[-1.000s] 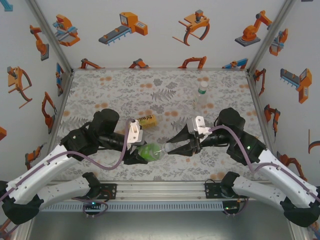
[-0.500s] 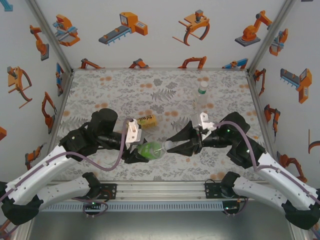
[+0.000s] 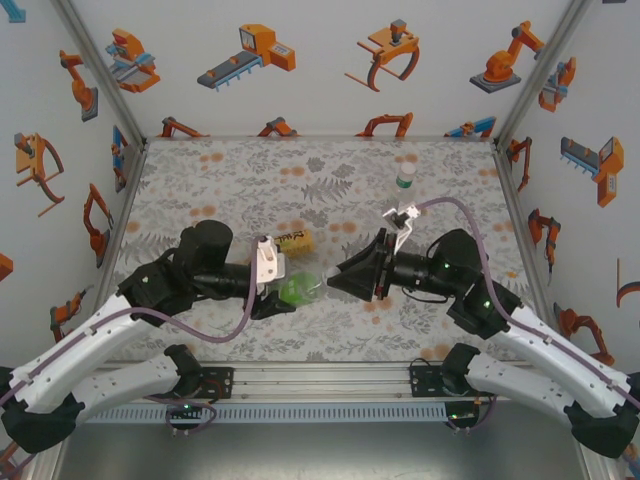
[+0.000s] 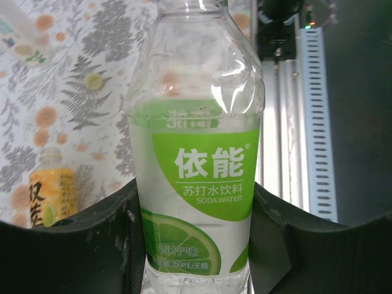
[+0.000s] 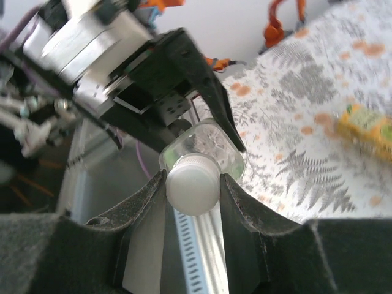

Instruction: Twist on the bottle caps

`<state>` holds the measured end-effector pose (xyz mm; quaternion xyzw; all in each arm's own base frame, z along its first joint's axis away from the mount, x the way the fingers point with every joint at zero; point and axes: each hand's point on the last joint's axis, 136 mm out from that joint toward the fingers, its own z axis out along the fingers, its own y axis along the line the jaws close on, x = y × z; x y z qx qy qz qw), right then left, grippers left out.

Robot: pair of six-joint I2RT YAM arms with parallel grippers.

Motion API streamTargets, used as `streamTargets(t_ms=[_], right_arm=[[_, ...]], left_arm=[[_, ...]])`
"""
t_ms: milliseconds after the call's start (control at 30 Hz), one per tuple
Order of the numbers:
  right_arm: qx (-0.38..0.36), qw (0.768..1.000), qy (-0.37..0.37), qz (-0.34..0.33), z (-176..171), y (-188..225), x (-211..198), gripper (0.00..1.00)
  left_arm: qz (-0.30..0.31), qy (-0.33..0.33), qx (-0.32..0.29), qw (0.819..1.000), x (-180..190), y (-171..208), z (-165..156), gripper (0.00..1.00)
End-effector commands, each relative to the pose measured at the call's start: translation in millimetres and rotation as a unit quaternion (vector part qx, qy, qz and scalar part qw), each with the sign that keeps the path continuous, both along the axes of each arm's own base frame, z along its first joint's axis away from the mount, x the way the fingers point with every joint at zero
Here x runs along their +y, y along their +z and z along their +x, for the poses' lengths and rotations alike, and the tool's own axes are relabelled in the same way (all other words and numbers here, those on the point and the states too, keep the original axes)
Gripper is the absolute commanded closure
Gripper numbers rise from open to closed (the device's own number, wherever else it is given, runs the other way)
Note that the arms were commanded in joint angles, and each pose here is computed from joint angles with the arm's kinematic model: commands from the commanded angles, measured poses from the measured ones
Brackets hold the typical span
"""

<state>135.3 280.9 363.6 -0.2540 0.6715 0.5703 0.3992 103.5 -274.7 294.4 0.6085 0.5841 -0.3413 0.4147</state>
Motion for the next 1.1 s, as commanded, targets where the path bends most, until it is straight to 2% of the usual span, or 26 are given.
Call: streamTargets(t_ms=[0,133,300,333,433,567,800,1000,1067], right_arm=[[0.204,0.973,-0.101,-0.044,29,-43,-4,1.0],[0.33,0.93,-0.145,-0.073,33,-59,-7,1.0],[0.461,0.86,-0.201,-0.081,32,-89,-15,1.0],[0.48,0.851,-0.204,-0.07,32,-91,-14,1.0],[0.496,0.843,-0.197,-0.063,32,-94,-8,1.0],[0.485,0.85,-0.189,-0.081,31,-91,-5,0.98],[0.412,0.893,-0.158,-0.087,31,-58,-3,0.63],[0.332,0.929,-0.129,-0.101,27,-26,-5,0.42],[0.305,0.939,-0.118,-0.105,25,-18,-5,0.39]], left_arm=[[-0.054,0.02,-0.048,0.997,-9,32,13,1.0],[-0.042,0.041,-0.051,0.997,-10,27,21,1.0],[-0.031,0.057,-0.053,0.996,-11,21,28,1.0],[-0.03,0.057,-0.053,0.996,-12,21,28,1.0],[-0.027,0.056,-0.051,0.997,-13,18,29,1.0],[-0.025,0.049,-0.048,0.997,-15,16,27,1.0],[-0.03,0.028,-0.039,0.998,-14,15,17,1.0],[-0.035,-0.001,-0.028,0.999,-9,15,1,1.0],[-0.038,-0.007,-0.027,0.999,-6,15,-3,1.0]])
